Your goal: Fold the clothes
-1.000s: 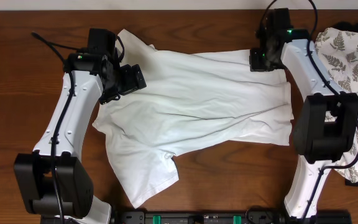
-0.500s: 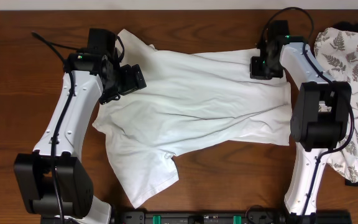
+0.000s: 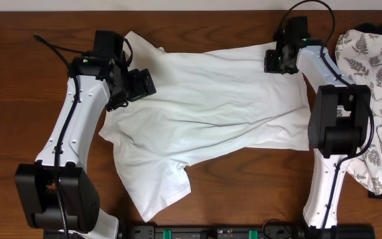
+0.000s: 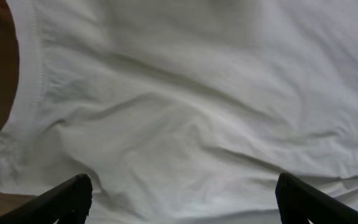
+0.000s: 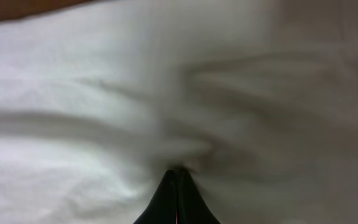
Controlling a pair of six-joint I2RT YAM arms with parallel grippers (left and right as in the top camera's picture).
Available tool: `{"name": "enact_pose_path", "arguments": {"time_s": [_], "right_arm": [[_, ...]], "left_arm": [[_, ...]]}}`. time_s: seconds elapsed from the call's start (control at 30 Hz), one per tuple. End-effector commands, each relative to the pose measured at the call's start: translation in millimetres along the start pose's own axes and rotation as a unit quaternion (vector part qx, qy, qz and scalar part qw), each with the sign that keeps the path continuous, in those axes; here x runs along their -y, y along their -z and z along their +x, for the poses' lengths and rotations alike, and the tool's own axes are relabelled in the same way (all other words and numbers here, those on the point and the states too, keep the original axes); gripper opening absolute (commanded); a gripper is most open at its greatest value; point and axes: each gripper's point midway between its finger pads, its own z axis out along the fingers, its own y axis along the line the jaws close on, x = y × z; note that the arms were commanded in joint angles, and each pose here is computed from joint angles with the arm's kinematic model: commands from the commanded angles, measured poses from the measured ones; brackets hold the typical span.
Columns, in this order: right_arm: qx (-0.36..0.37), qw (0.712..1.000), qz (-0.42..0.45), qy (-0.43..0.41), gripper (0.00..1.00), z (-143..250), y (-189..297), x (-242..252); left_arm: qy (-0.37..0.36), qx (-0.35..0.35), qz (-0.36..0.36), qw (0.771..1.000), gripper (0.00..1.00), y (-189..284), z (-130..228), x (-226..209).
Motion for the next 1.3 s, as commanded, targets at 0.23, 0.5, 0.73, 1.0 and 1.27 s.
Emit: {"name": "enact_pose_path", "arguments": {"time_s": [0.23,0.5,0.73,1.0,1.27], "right_arm": [[0.009,1.0,0.014,-0.005,0.01,8.8,-54.4,16.6],[0.049,0.999,0.011,0.014,0.03,-45.2,-2.2,5.1],[0.033,0.999,0.015,0.01,0.22,-61.6,61.4,0.2],[-0.037,0.999,0.024,-0.007,0.06,-31.7,85.9,8.9],[-0.071,0.997,0.027,-0.013,0.01,-14.8,88.0,11.4]], "left_arm": [[-0.006,-0.009,-0.009,1.0,0.95,-6.1,3.6,-4.0],[-0.006,0.007,-0.044,0.999,0.94,-5.4,-1.9,-16.3],[0.026,-0.023,-0.057,0.998,0.95,-4.5,13.8,-22.4],[0.053,-0.094,-0.093,0.99,0.06,-20.4,57.2,-44.8],[0.071,-0.133,-0.115,0.982,0.06,-53.6,95.9,-69.0]]}}
